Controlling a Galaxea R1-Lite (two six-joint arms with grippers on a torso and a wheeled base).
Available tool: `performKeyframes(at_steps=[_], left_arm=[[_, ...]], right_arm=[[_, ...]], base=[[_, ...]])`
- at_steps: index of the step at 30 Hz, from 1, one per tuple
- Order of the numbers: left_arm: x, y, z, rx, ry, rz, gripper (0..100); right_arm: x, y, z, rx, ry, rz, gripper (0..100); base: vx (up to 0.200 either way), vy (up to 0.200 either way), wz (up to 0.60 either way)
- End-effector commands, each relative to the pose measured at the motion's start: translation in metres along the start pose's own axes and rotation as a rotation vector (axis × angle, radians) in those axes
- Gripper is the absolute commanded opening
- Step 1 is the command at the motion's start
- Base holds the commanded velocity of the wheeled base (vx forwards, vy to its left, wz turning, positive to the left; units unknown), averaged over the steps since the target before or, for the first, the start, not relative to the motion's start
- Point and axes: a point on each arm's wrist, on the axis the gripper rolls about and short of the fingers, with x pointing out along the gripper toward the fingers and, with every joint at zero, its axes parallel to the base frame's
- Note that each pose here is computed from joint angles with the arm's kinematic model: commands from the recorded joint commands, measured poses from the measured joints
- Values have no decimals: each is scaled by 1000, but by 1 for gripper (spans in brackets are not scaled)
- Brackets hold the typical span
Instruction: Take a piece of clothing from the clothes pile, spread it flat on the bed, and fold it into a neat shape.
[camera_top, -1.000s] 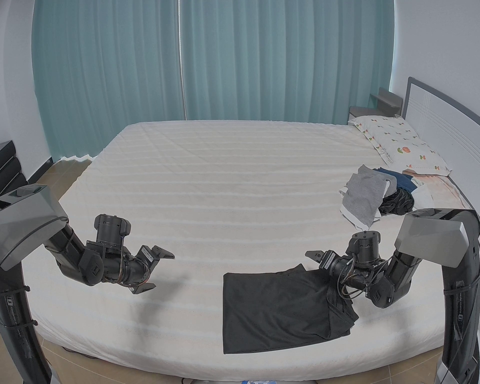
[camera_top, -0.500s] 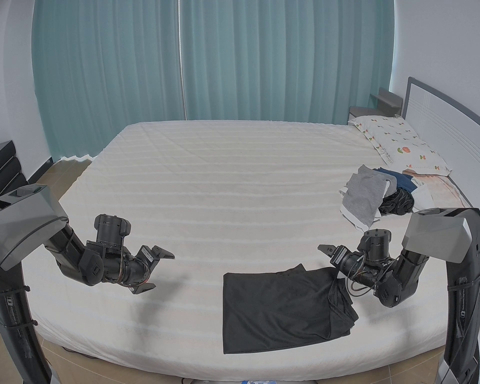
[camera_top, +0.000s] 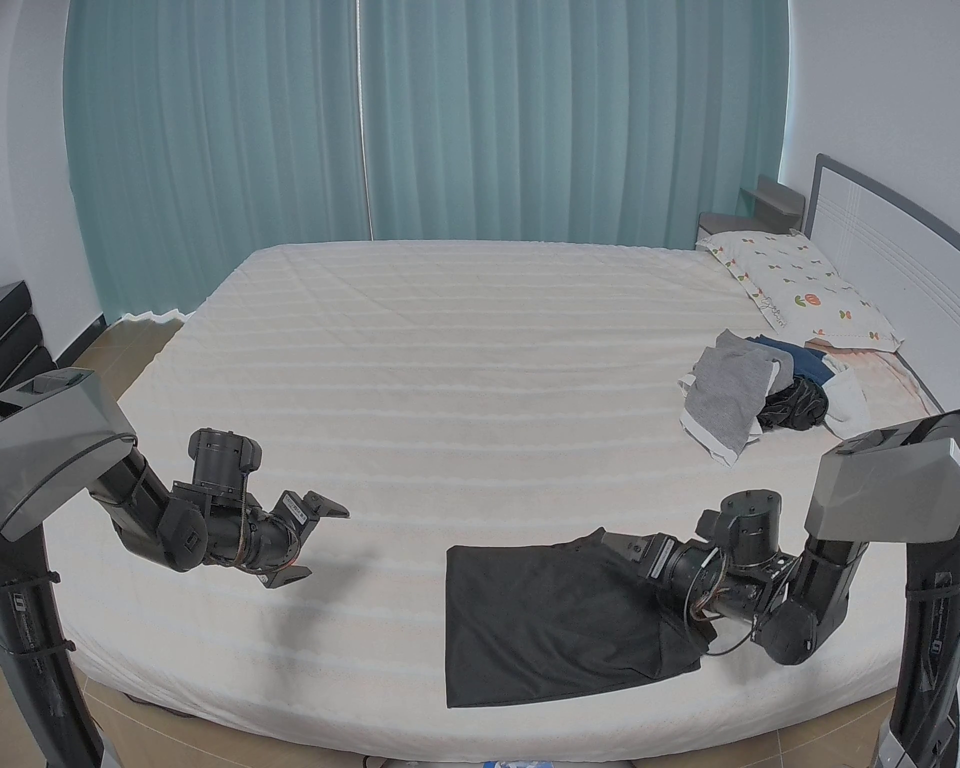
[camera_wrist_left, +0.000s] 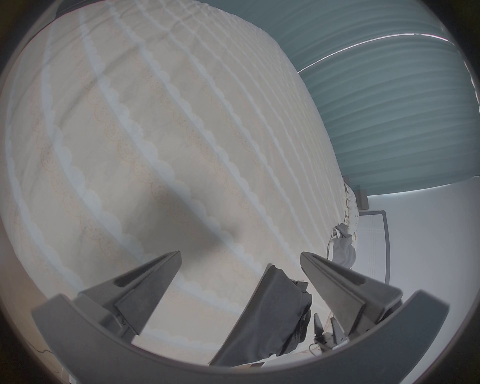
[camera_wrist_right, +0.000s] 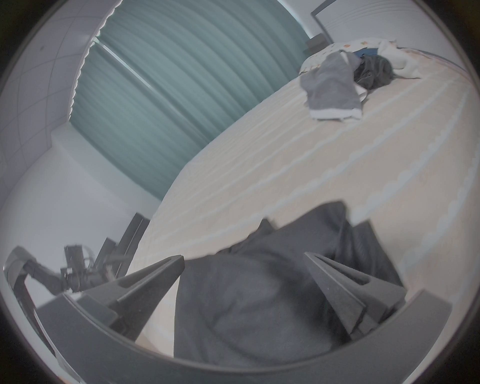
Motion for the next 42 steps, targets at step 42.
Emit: performKeyframes(at_steps=[42], left_arm=[[0,0,1,-6,-1,-1,100]], right_arm=[[-79,-54,12,-305,363,-244,100]], base=[[0,0,0]])
